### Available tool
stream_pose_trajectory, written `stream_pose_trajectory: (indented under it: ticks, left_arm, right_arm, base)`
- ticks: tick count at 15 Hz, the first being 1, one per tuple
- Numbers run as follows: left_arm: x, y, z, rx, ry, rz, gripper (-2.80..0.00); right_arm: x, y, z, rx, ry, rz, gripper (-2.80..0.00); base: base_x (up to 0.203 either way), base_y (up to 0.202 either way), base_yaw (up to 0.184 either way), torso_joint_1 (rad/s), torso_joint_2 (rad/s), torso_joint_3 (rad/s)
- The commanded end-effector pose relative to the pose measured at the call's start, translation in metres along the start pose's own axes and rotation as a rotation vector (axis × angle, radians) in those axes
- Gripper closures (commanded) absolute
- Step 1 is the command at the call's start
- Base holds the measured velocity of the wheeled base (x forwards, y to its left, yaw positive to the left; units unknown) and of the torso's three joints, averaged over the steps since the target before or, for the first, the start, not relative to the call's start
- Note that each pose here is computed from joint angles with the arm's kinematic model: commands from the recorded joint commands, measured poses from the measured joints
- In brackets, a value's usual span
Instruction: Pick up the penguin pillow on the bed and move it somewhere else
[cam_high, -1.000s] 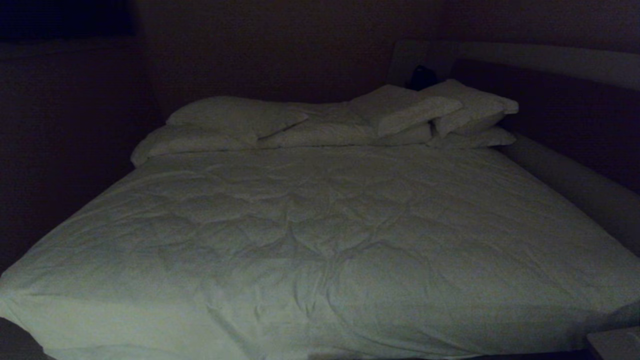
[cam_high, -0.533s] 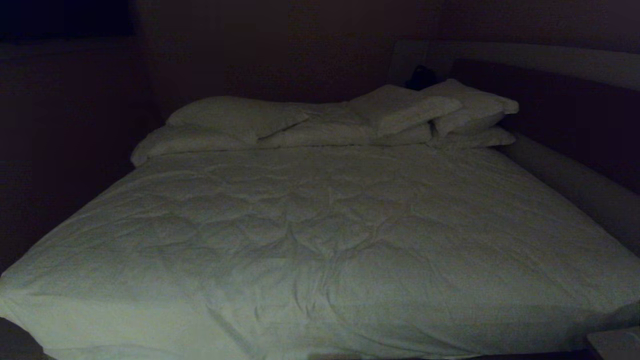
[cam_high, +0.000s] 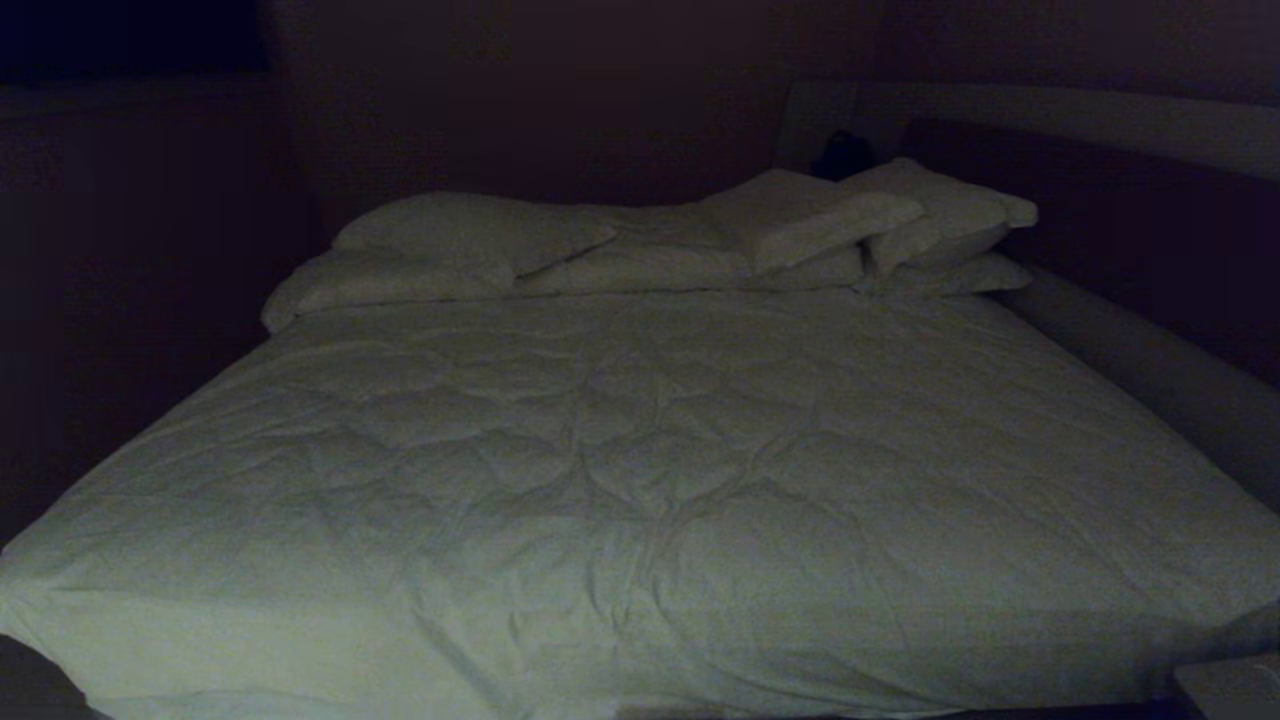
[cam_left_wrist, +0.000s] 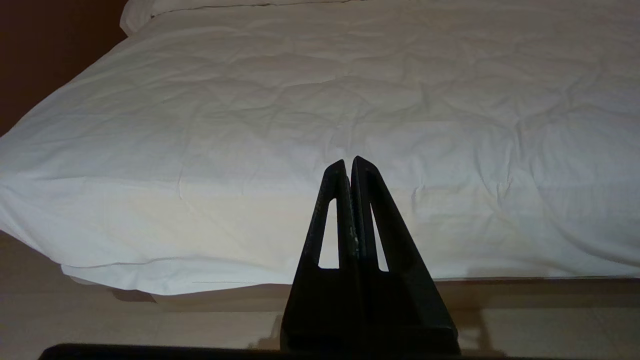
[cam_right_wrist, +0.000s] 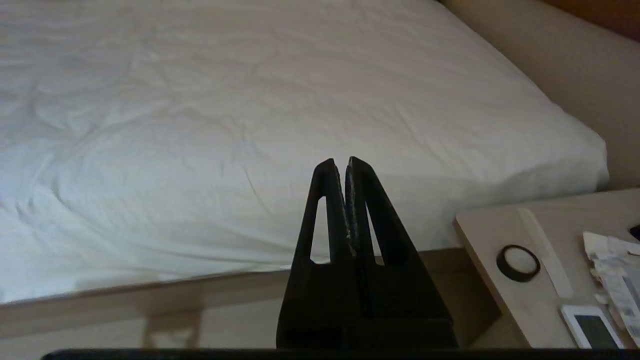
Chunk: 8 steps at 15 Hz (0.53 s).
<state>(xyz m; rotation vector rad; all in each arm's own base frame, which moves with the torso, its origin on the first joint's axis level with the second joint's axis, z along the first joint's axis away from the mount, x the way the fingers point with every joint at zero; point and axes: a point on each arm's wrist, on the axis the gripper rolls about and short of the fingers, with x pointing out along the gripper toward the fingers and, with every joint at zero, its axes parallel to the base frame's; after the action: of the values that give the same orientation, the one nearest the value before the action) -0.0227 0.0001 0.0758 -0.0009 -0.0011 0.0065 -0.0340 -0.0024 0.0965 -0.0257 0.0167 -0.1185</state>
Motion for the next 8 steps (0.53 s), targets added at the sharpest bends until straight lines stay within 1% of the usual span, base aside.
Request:
stream_pose_trajectory:
  ticks: [1,4,8]
  left_arm:
    - [0.0,0.0,0.0,0.0,0.0,0.0,0.0]
    - [0.0,0.0,0.0,-0.001,0.0,0.0,0.0]
    - [0.0,0.0,0.0,-0.001,0.0,0.0,0.0]
  right_arm:
    - [0.0015,0.0003,-0.0029,0.001,0.0,0.0,0.0]
    - [0.0043,0.0008,-0.0093,0.0,0.013,0.003,0.0]
    - [0.0064,0.0015,-0.0107,0.003,-0.011,0.025,0.0]
  base:
    - [0.0,0.0,0.0,0.0,0.0,0.0]
    - [0.0,0.0,0.0,0.0,0.0,0.0]
    - [0.0,0.0,0.0,0.0,0.0,0.0]
